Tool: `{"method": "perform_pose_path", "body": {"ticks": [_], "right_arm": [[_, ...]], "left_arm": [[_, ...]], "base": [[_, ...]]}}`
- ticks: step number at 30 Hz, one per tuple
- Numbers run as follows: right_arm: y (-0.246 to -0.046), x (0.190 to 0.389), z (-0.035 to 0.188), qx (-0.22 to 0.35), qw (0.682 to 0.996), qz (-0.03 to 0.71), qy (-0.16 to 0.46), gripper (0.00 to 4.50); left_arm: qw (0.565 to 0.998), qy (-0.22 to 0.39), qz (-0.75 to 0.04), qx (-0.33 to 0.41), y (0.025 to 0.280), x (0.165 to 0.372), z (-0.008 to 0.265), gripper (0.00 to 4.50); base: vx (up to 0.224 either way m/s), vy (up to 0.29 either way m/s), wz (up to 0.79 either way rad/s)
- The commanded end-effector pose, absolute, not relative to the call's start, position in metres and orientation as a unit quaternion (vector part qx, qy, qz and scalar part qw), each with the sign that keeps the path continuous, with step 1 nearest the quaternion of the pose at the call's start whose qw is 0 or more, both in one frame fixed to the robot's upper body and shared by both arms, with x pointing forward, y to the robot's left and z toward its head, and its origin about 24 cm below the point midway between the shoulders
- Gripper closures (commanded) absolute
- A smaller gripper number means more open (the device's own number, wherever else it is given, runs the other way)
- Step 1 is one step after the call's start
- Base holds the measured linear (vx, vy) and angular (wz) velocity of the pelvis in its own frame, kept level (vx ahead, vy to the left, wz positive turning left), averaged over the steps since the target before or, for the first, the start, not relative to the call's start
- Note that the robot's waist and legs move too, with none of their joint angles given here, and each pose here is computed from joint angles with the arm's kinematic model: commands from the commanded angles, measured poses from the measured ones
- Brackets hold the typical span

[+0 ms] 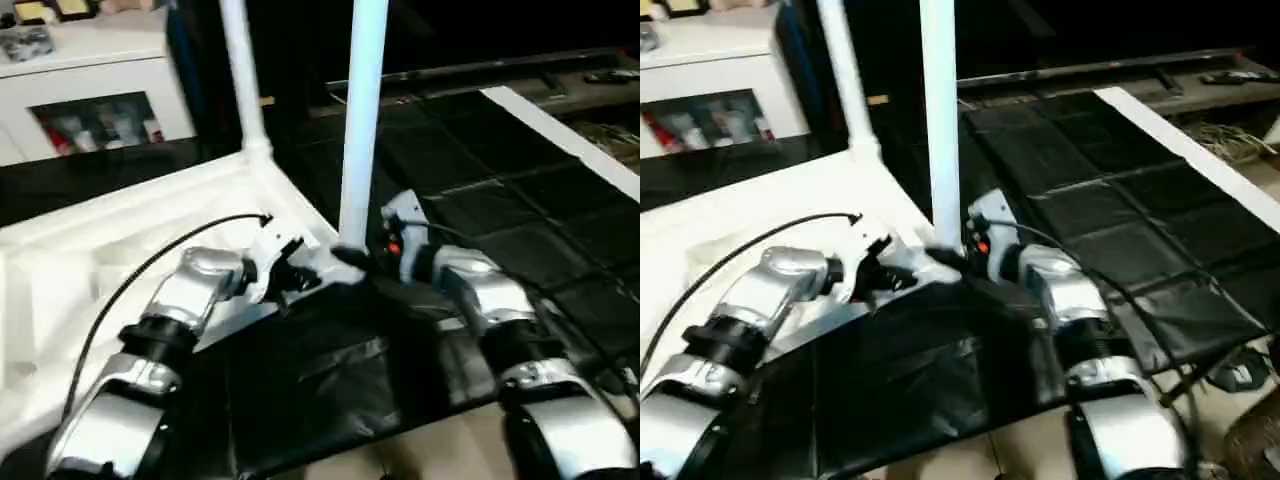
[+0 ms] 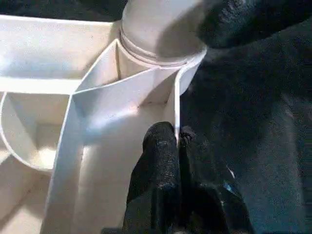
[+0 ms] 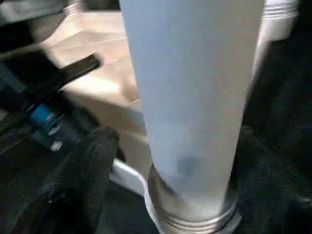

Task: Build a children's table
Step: Rotate leg to tighten

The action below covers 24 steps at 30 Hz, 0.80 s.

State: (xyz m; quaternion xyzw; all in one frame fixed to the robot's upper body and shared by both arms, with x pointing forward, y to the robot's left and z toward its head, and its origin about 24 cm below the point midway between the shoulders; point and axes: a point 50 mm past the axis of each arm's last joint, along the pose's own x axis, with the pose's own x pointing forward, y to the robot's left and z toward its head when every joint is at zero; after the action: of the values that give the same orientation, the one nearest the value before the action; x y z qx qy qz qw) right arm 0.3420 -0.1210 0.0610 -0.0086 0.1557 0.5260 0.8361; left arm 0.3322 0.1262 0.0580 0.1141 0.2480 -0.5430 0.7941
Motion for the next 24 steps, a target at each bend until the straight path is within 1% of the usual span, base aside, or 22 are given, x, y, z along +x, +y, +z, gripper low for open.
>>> {"method": "perform_pose_path", "body": {"ticks": [1, 2, 3, 4, 5, 6, 7, 8, 9, 11, 13, 14, 19, 20, 21, 22, 23, 24], "right_arm": [[-0.117, 0.336, 0.059, -0.008, 0.807, 0.568, 0.163, 0.46], [-0.127, 0.335, 0.062, -0.019, 0.794, 0.583, 0.170, 0.37], [-0.128, 0.335, 0.062, -0.019, 0.794, 0.583, 0.171, 0.37], [-0.134, 0.334, 0.064, -0.026, 0.782, 0.598, 0.174, 0.24], [-0.135, 0.334, 0.065, -0.027, 0.776, 0.605, 0.174, 0.14], [-0.135, 0.334, 0.065, -0.027, 0.776, 0.605, 0.174, 0.14], [-0.138, 0.332, 0.068, -0.029, 0.762, 0.623, 0.173, 0.14], [-0.138, 0.331, 0.069, -0.030, 0.753, 0.635, 0.171, 0.14], [-0.138, 0.331, 0.070, -0.030, 0.751, 0.637, 0.171, 0.14], [-0.139, 0.327, 0.073, -0.048, 0.724, 0.669, 0.161, 0.14], [-0.138, 0.326, 0.073, -0.057, 0.719, 0.674, 0.158, 0.14], [-0.138, 0.325, 0.073, -0.055, 0.711, 0.683, 0.159, 0.14], [-0.136, 0.324, 0.073, -0.048, 0.694, 0.700, 0.162, 0.14], [-0.135, 0.324, 0.073, -0.046, 0.688, 0.706, 0.161, 0.30], [-0.135, 0.324, 0.073, -0.046, 0.688, 0.706, 0.161, 0.30], [-0.134, 0.324, 0.073, -0.045, 0.686, 0.708, 0.161, 0.40], [-0.134, 0.323, 0.073, -0.044, 0.679, 0.714, 0.163, 0.40], [-0.133, 0.323, 0.073, -0.044, 0.678, 0.716, 0.163, 0.51]], "left_arm": [[0.770, 0.196, -0.593, 0.130, 0.116, 0.332, 0.077, 4.50], [0.754, 0.193, -0.612, 0.142, 0.120, 0.328, 0.077, 4.50], [0.753, 0.193, -0.612, 0.142, 0.120, 0.328, 0.077, 4.50], [0.737, 0.195, -0.629, 0.152, 0.123, 0.325, 0.076, 4.50], [0.729, 0.197, -0.637, 0.156, 0.124, 0.323, 0.075, 4.50], [0.729, 0.197, -0.637, 0.156, 0.124, 0.323, 0.075, 4.50], [0.710, 0.202, -0.655, 0.160, 0.126, 0.319, 0.074, 4.50], [0.701, 0.205, -0.663, 0.161, 0.127, 0.317, 0.074, 4.50], [0.700, 0.205, -0.665, 0.161, 0.128, 0.316, 0.074, 4.50], [0.679, 0.211, -0.682, 0.173, 0.131, 0.312, 0.073, 4.50], [0.674, 0.213, -0.685, 0.177, 0.131, 0.311, 0.073, 4.50], [0.661, 0.217, -0.695, 0.183, 0.133, 0.309, 0.071, 4.50], [0.643, 0.221, -0.709, 0.187, 0.134, 0.304, 0.070, 4.50], [0.638, 0.221, -0.713, 0.188, 0.133, 0.303, 0.070, 4.50], [0.638, 0.221, -0.713, 0.188, 0.133, 0.303, 0.070, 4.50], [0.636, 0.222, -0.714, 0.190, 0.133, 0.303, 0.070, 4.50], [0.634, 0.222, -0.715, 0.192, 0.133, 0.302, 0.069, 4.50], [0.634, 0.222, -0.716, 0.192, 0.133, 0.302, 0.069, 4.50]], "base": [[0.000, 0.000, 0.00], [0.000, 0.000, 0.00], [0.000, 0.000, 0.00], [0.000, 0.000, 0.00], [0.000, 0.000, 0.00], [0.000, 0.000, 0.00], [0.000, 0.000, 0.00], [0.000, 0.000, 0.00], [0.000, 0.000, 0.00], [0.000, 0.000, 0.00], [0.000, 0.000, 0.00], [0.000, 0.000, 0.00], [0.000, 0.000, 0.00], [0.000, 0.000, 0.00], [0.000, 0.000, 0.00], [0.000, 0.000, 0.00], [0.000, 0.000, 0.00], [0.000, 0.000, 0.00]]}}
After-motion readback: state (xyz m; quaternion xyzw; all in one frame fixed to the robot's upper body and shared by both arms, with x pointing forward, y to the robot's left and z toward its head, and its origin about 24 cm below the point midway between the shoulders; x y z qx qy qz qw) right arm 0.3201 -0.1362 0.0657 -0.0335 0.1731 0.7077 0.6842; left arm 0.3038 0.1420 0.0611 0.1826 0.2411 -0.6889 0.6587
